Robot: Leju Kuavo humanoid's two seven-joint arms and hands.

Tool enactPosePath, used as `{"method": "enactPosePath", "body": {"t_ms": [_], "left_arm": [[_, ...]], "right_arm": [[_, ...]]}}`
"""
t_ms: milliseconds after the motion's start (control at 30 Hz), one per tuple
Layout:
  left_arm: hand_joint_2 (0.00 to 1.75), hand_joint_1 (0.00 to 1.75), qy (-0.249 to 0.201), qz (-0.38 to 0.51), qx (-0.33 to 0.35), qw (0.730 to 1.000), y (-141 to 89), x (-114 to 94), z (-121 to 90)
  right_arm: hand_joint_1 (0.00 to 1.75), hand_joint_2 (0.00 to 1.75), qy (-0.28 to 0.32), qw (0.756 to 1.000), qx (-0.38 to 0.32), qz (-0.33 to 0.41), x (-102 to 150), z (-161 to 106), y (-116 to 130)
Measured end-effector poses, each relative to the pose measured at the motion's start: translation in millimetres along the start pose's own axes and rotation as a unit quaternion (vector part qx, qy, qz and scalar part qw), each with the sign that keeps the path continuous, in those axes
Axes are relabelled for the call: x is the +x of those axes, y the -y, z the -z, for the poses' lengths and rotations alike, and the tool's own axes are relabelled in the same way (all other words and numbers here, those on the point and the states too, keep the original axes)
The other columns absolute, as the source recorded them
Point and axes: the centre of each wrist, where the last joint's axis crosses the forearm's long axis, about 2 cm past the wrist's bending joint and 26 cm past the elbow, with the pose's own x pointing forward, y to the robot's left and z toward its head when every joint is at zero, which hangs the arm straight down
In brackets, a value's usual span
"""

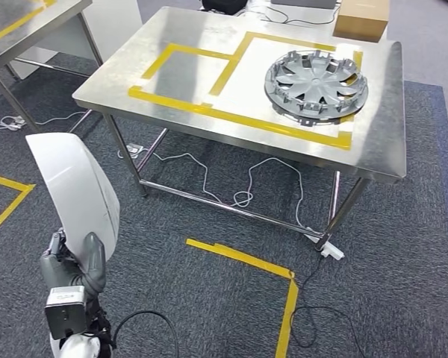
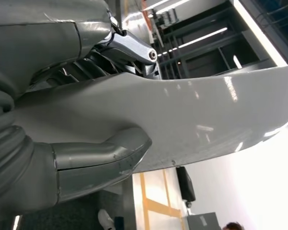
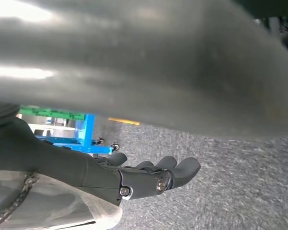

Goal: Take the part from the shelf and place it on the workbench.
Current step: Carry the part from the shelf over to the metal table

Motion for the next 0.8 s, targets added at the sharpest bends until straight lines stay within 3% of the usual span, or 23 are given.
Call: {"method": "enactPosePath", "body": {"t_ms": [800], "left_arm": [[1.75, 1.75, 0.006, -0.003, 0.004, 1.000, -10.5, 5.6, 0.6]], "right_arm": [[0.00, 0.00, 0.004, 1.000, -0.007, -0.001, -0.5, 0.4, 1.5]]}}
